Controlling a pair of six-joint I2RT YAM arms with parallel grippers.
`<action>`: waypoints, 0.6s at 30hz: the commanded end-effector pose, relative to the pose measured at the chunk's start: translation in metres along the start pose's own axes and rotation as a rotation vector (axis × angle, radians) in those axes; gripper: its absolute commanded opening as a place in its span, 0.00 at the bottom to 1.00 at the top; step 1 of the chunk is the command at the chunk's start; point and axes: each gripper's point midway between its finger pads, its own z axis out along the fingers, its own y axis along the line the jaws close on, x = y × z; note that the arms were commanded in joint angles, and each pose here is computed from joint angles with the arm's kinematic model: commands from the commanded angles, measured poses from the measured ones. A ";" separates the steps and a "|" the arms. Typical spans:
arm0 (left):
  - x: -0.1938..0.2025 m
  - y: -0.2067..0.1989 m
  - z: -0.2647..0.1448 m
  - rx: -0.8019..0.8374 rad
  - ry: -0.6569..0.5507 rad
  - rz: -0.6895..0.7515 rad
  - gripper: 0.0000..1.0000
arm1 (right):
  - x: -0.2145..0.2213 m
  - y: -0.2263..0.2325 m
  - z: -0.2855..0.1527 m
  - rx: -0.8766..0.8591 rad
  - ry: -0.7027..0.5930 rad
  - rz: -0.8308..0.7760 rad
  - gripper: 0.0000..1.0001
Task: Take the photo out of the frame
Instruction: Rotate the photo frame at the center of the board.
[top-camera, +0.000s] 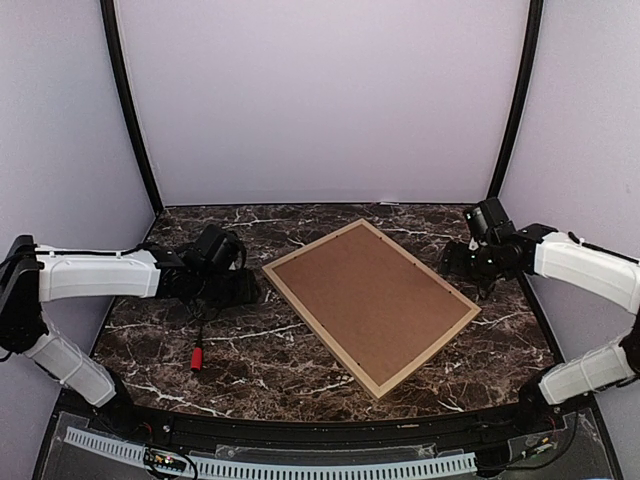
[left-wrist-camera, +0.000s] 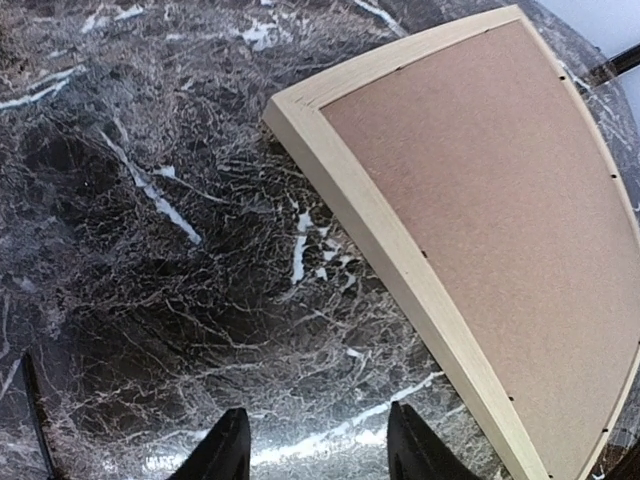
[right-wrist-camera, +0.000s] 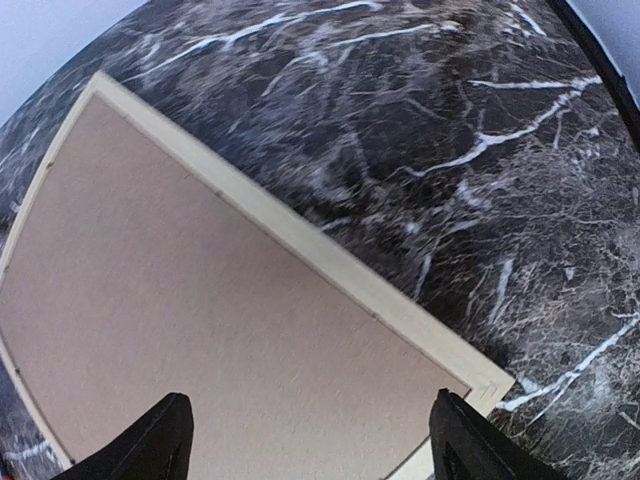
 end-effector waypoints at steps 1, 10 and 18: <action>0.010 0.002 0.022 -0.035 0.088 -0.012 0.46 | -0.052 -0.015 0.036 0.082 -0.049 -0.086 0.79; 0.025 -0.003 0.059 -0.039 0.162 0.000 0.37 | -0.064 -0.059 0.116 0.256 0.141 -0.150 0.45; 0.030 -0.010 0.085 -0.030 0.199 0.031 0.36 | -0.012 -0.047 0.140 0.114 0.308 -0.154 0.28</action>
